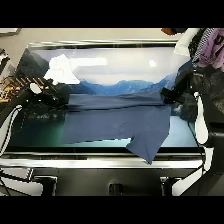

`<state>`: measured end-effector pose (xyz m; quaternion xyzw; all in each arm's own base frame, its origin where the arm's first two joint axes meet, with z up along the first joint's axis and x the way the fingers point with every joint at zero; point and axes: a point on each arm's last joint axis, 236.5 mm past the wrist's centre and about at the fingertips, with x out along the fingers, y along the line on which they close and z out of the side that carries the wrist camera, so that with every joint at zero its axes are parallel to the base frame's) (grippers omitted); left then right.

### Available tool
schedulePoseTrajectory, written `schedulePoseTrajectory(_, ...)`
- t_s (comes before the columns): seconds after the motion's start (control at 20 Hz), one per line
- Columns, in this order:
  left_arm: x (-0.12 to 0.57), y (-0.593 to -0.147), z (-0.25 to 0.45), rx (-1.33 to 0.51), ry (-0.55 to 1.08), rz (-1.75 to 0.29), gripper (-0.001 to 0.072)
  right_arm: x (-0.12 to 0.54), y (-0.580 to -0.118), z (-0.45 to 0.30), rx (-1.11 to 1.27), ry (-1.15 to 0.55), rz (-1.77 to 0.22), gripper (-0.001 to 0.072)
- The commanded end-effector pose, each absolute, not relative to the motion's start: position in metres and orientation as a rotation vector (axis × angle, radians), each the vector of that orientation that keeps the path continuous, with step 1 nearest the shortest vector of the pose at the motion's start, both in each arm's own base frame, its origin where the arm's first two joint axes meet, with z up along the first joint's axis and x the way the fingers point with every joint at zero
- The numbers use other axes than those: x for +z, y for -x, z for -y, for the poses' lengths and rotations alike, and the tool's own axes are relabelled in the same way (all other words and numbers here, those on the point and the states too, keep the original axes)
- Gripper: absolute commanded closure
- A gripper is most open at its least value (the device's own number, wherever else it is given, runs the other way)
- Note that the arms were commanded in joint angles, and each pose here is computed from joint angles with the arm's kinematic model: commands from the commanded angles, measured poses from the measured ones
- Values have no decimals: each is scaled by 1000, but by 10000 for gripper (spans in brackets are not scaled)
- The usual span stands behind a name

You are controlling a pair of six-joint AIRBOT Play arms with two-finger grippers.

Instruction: Fold the clothes and pants, and hang the long-sleeved shirts on hangers.

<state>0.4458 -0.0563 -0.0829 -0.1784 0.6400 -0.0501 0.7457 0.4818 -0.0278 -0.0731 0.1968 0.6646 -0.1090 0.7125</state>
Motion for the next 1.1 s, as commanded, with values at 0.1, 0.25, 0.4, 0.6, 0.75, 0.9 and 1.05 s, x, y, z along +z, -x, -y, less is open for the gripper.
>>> schedulePoseTrajectory(0.1,-63,-440,43,-114,366,-1411,514,-51,-463,14,-108,-394,-1533,312)
schedulePoseTrajectory(0.25,-28,-422,9,-122,311,-1443,513,9,-462,43,-87,-381,-1401,287)
schedulePoseTrajectory(0.4,4,-406,-19,-66,445,-1375,513,48,-431,81,-74,-513,-1318,288)
schedulePoseTrajectory(0.6,0,-354,-43,22,533,-1379,514,9,-340,66,-52,-734,-1450,227)
schedulePoseTrajectory(0.75,-20,-323,-35,33,564,-1438,514,-37,-279,22,-21,-824,-1581,224)
schedulePoseTrajectory(0.9,-31,-311,-27,24,569,-1482,514,-74,-235,-8,-4,-894,-1688,225)
schedulePoseTrajectory(1.05,-29,-312,-23,34,605,-1483,514,-93,-218,-27,9,-969,-1706,227)
